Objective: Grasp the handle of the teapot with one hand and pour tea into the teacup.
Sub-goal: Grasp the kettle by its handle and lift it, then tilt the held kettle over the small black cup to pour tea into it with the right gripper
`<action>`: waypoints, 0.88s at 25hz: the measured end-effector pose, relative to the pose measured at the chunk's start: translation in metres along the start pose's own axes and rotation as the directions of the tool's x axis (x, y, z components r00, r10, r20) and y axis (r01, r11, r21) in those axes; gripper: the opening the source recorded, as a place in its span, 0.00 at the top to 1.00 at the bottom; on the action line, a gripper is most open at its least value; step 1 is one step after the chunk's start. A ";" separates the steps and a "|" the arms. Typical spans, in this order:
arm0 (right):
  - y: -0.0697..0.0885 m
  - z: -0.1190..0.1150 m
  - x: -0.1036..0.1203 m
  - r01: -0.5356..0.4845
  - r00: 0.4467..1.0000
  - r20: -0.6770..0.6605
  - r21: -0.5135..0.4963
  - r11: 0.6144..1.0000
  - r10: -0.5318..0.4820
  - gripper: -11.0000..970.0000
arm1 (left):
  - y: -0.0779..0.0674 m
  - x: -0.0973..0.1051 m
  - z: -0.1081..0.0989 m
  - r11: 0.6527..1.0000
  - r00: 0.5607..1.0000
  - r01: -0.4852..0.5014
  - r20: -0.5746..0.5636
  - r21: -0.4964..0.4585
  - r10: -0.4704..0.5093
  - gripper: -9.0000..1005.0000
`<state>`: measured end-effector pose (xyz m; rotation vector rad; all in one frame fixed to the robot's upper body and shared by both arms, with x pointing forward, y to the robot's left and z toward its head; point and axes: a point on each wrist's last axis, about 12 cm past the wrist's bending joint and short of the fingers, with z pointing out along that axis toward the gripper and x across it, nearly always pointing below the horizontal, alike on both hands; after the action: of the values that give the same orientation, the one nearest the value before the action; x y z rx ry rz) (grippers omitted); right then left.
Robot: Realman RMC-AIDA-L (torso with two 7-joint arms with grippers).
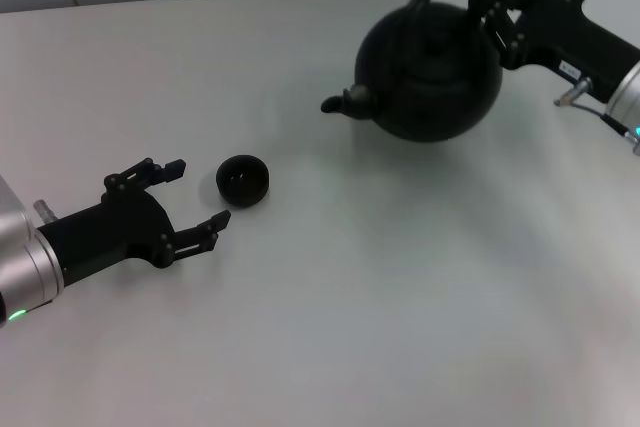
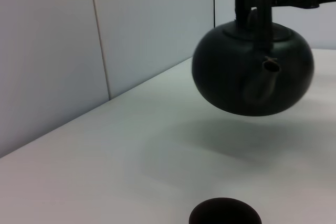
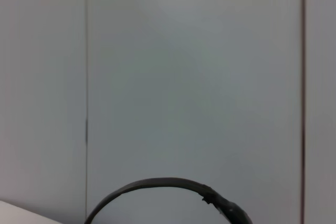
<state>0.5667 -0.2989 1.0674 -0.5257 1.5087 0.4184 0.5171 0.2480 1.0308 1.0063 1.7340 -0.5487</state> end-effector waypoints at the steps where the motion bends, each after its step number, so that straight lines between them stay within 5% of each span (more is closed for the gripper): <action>1: -0.001 0.003 -0.002 0.014 1.000 0.005 -0.005 1.000 -0.014 0.91 | 0.000 0.000 0.000 1.000 1.000 0.000 0.000 0.000 0.000 0.15; 22: 0.004 0.054 -0.033 0.281 0.960 0.022 -0.144 0.949 -0.281 0.91 | 0.003 0.000 -0.005 1.000 1.000 -0.001 0.002 0.000 0.001 0.15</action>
<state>0.6076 -0.2625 1.0997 -0.8440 1.3823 0.3069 0.5167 0.2532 1.0328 1.0067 1.7313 -0.5491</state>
